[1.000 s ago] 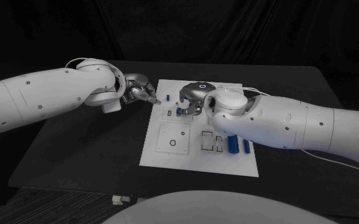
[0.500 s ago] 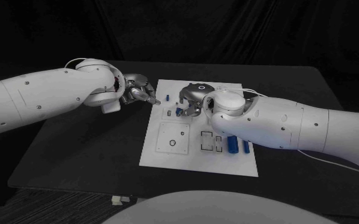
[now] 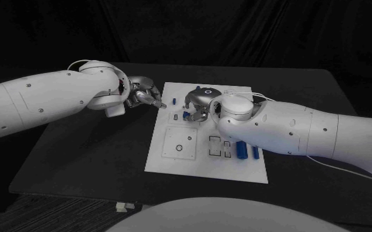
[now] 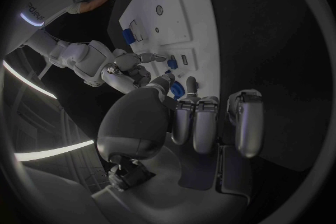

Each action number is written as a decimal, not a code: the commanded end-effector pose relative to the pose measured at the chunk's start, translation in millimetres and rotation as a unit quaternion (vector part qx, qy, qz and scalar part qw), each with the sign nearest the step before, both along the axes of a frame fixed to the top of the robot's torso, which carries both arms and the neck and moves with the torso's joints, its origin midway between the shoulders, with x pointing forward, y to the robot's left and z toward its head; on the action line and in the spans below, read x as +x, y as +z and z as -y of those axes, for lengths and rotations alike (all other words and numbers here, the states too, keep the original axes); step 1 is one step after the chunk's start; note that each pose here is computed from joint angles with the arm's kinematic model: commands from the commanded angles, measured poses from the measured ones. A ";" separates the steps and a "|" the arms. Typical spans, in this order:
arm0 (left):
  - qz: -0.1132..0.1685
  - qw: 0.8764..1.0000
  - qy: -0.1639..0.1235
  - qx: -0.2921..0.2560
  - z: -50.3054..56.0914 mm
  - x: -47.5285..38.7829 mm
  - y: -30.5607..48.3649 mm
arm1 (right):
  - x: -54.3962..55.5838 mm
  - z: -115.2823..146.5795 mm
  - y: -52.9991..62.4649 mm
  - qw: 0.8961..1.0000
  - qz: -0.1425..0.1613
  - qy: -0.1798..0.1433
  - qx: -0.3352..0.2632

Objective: Assemble the parts on the task board

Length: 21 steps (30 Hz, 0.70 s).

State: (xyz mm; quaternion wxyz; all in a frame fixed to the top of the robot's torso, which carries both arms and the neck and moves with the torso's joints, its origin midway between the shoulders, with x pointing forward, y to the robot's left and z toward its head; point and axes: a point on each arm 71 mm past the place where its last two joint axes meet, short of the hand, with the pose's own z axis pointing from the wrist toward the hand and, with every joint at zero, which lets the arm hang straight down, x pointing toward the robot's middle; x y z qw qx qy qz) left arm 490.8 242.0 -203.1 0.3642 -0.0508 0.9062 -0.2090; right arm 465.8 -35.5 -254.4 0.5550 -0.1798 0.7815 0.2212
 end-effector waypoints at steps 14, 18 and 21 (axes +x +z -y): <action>0.003 1.000 -0.013 -0.018 5.2 -3.4 2.3 | 1.5 -4.3 -7.8 1.000 -0.013 0.003 -0.015; 0.005 1.000 -0.014 -0.021 6.0 -3.6 2.6 | 2.1 -5.8 -9.8 1.000 -0.013 0.003 -0.014; 0.007 1.000 -0.013 -0.022 5.6 -3.5 2.9 | 2.6 -6.4 -10.3 1.000 -0.012 0.002 -0.013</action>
